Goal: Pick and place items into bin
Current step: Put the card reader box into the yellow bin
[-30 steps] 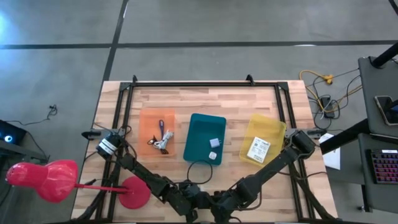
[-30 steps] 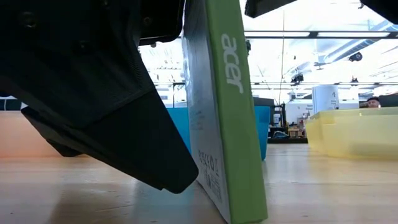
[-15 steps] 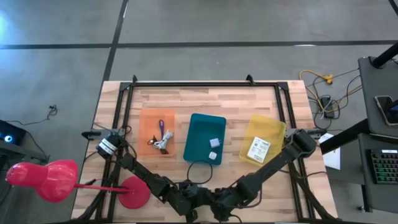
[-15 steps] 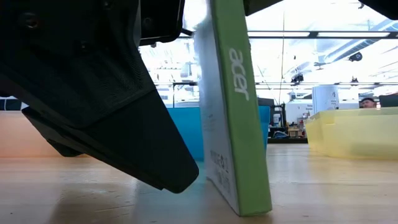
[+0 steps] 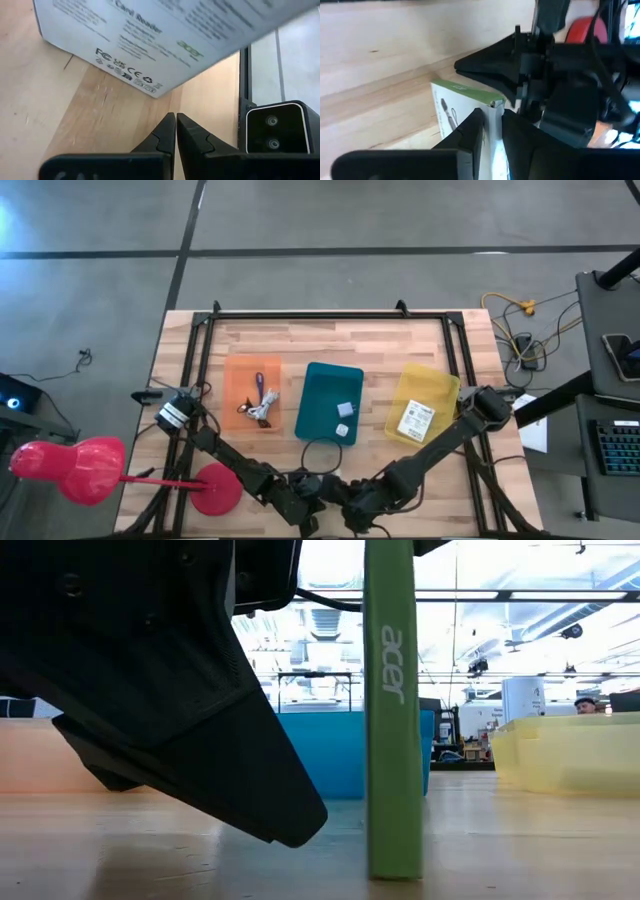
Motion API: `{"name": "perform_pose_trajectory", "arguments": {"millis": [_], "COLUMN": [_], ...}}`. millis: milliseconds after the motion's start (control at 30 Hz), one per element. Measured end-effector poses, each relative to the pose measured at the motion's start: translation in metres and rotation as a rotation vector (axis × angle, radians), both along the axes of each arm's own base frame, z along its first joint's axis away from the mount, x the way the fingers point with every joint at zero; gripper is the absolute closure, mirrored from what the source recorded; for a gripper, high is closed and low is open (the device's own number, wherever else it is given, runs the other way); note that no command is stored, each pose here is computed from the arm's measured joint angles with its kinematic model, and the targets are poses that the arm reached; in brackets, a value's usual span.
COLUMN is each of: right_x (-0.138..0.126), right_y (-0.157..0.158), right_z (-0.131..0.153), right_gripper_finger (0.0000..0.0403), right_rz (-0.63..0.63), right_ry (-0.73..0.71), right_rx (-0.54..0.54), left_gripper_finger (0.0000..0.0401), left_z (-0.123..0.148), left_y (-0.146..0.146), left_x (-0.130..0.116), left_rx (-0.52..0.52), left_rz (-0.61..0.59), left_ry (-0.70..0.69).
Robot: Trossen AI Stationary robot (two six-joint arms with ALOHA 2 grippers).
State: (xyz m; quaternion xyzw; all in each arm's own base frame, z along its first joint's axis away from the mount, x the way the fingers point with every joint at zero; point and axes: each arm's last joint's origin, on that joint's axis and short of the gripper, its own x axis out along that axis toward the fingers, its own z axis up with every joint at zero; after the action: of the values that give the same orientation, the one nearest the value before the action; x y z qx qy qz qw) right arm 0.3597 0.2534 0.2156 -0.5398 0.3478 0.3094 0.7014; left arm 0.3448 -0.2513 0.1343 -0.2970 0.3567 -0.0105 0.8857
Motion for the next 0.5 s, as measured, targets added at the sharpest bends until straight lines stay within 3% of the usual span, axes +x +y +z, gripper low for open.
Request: {"name": "perform_pose_trajectory", "arguments": {"millis": [167, 500], "right_x": [-0.005, -0.029], "right_y": [-0.003, -0.015], "right_z": [0.005, 0.023], "right_gripper_finger": [0.0358, 0.0389], "right_rz": [-0.109, -0.391], "right_ry": [0.026, 0.065], "right_rx": [0.054, 0.057], "left_gripper_finger": [0.0401, 0.0401], "left_z": [0.000, 0.000], "left_y": [0.000, 0.003], "left_x": [0.000, 0.002], "left_rx": [0.014, 0.015], "left_rz": [-0.010, -0.003], "left_ry": [-0.004, -0.005]}}
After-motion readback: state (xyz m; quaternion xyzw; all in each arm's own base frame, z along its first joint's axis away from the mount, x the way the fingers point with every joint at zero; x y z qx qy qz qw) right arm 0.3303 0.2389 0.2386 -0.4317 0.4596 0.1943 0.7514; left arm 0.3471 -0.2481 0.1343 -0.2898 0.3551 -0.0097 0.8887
